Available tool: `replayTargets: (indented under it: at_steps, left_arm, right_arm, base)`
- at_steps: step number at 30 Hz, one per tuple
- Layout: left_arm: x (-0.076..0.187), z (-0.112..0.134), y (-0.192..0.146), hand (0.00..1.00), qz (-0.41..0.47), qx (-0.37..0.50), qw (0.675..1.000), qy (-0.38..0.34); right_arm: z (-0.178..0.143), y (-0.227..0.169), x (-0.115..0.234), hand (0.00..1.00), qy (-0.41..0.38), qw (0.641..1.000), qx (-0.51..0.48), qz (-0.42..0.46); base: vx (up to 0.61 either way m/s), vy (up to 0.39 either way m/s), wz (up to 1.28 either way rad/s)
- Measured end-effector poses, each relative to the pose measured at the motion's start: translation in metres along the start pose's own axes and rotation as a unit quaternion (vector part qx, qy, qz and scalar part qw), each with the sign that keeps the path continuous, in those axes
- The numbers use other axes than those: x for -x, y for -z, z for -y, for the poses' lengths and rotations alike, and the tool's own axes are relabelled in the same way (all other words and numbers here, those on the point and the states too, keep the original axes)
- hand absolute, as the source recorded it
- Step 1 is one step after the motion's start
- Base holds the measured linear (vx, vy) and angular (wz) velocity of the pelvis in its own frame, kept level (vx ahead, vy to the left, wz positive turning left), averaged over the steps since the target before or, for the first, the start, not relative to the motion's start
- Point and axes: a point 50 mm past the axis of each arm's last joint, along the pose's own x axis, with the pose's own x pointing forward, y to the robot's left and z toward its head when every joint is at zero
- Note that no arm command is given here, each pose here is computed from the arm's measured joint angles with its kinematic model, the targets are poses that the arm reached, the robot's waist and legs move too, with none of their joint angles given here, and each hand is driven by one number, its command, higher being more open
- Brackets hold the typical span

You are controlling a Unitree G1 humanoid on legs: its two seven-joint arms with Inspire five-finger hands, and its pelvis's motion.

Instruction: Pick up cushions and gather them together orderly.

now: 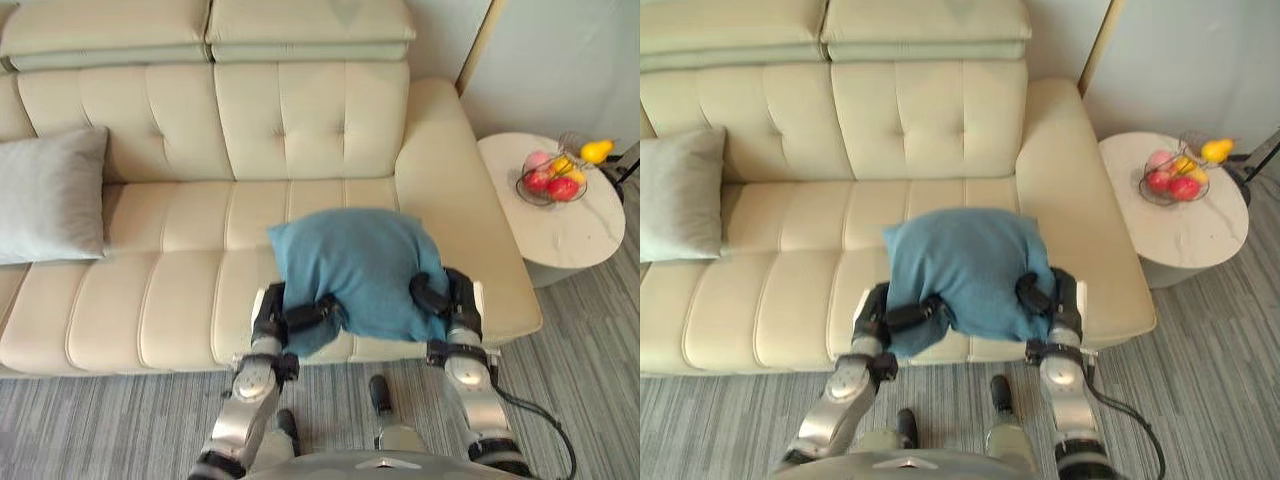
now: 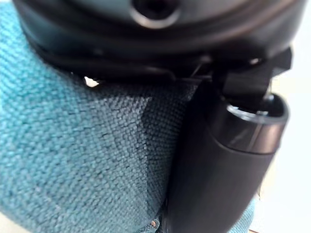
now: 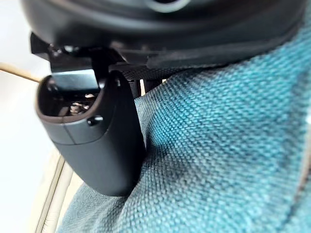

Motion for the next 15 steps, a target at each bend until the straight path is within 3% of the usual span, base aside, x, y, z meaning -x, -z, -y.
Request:
replayTargets:
  at_steps: [1,3,9,10,11,15]
  left_arm:
    - [-0.006,0.001,-0.008,0.00,0.015,-0.001,1.000,-0.002]
    - [-0.032,0.008,-0.057,0.00,0.097,-0.005,0.995,-0.014]
    - [-0.061,0.017,-0.156,0.00,0.249,0.009,0.966,-0.065]
    - [-0.065,0.018,-0.176,0.00,0.273,0.010,0.959,-0.074]
    - [-0.069,0.019,-0.192,1.00,0.290,0.012,0.954,-0.080]
    - [-0.082,0.024,-0.254,1.00,0.342,0.023,0.934,-0.103]
  right_arm:
    - [-0.001,-0.008,-0.006,0.00,0.005,1.000,-0.002,0.014]
    - [-0.004,-0.055,-0.033,0.00,0.030,0.996,-0.015,0.086]
    - [-0.004,-0.158,-0.071,0.00,0.097,0.970,-0.034,0.219]
    - [-0.003,-0.180,-0.078,1.00,0.111,0.963,-0.038,0.242]
    - [-0.001,-0.197,-0.083,1.00,0.122,0.958,-0.039,0.258]
    - [0.005,-0.264,-0.095,1.00,0.161,0.938,-0.053,0.302]
  base:
    - [-0.13,0.005,0.04]
    - [-0.08,0.011,0.06]
    - [-0.02,0.005,0.10]
    - [-0.02,0.026,0.23]
    - [-0.02,0.027,0.31]
    - [-0.01,0.049,0.34]
